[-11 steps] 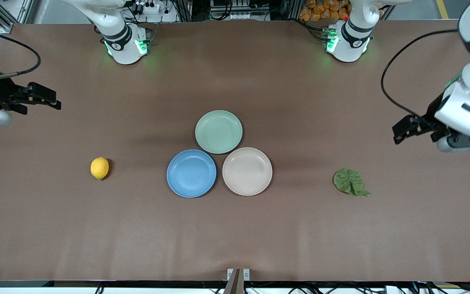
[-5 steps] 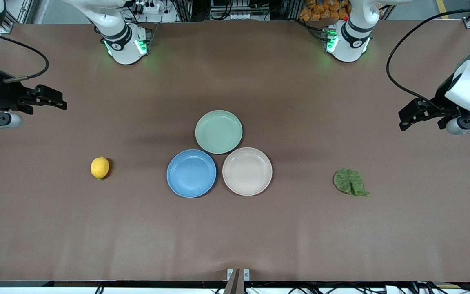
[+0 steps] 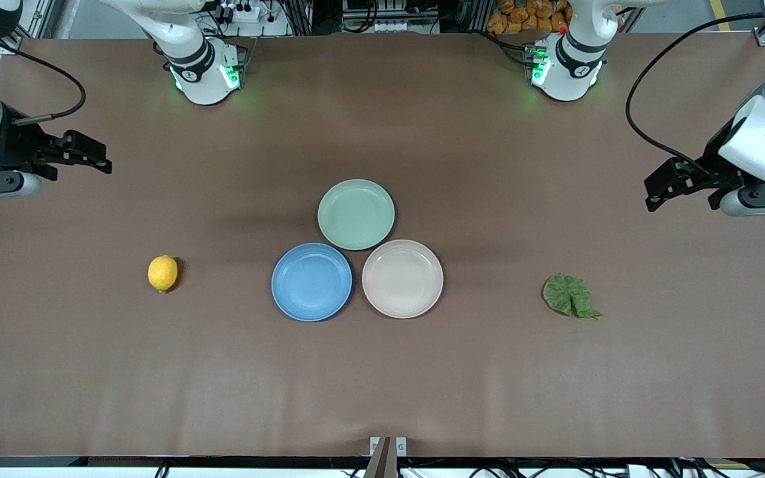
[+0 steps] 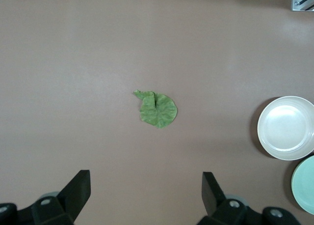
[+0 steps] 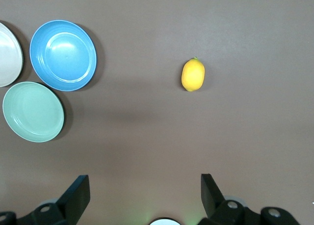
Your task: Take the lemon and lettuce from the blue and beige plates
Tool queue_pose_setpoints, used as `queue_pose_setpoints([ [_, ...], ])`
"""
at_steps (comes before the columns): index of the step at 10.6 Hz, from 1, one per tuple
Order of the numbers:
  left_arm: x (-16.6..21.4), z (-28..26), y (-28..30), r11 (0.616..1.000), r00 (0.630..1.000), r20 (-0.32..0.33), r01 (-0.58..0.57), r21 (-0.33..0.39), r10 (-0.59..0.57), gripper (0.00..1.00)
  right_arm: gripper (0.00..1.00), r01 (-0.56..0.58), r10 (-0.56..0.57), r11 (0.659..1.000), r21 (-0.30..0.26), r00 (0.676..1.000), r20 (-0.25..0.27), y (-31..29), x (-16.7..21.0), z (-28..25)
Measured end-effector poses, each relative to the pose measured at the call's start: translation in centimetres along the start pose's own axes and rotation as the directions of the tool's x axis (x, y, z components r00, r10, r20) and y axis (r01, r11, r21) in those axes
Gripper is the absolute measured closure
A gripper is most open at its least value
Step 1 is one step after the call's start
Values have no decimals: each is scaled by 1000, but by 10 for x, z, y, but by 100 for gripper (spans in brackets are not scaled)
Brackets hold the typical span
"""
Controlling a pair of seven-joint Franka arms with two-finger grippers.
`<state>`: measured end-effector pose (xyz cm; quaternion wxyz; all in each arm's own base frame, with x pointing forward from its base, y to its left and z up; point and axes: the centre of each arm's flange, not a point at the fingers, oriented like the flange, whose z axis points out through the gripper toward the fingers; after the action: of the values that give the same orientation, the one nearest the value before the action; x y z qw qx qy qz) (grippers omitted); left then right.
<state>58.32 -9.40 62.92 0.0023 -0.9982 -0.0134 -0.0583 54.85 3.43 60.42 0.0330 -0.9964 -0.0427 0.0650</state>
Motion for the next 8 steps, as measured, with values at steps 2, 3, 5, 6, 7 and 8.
queue_pose_setpoints([
  [2, 2, -1, -9, 1000, 1000, -4, 15, 2, -15, 0, 0, -6, 6, 1000, -3, 1000, 5, 3, -3, 3],
  [3, 2, -4, -13, 1000, 1000, -8, 23, 2, -23, 0, 0, -13, 13, 1000, -18, 1000, 3, 6, -6, 4],
  [5, 3, -4, -18, 1000, 999, -10, 31, 2, -31, 0, 0, -10, 9, 998, -60, 1000, -8, 7, -10, 3],
  [6, 3, -4, -19, 999, 999, -7, 32, 3, -32, 0, 0, -7, 6, 998, -64, 1000, -13, 5, -10, 3],
  [7, 2, -3, -20, 999, 999, 2, 33, 5, -33, 0, 0, -6, 5, 998, -65, 1000, -20, 5, -9, 2],
  [8, 1, -3, -20, 999, 999, 14, 35, 8, -35, 0, 0, -6, 4, 998, -65, 1000, -22, 4, -9, 2],
])
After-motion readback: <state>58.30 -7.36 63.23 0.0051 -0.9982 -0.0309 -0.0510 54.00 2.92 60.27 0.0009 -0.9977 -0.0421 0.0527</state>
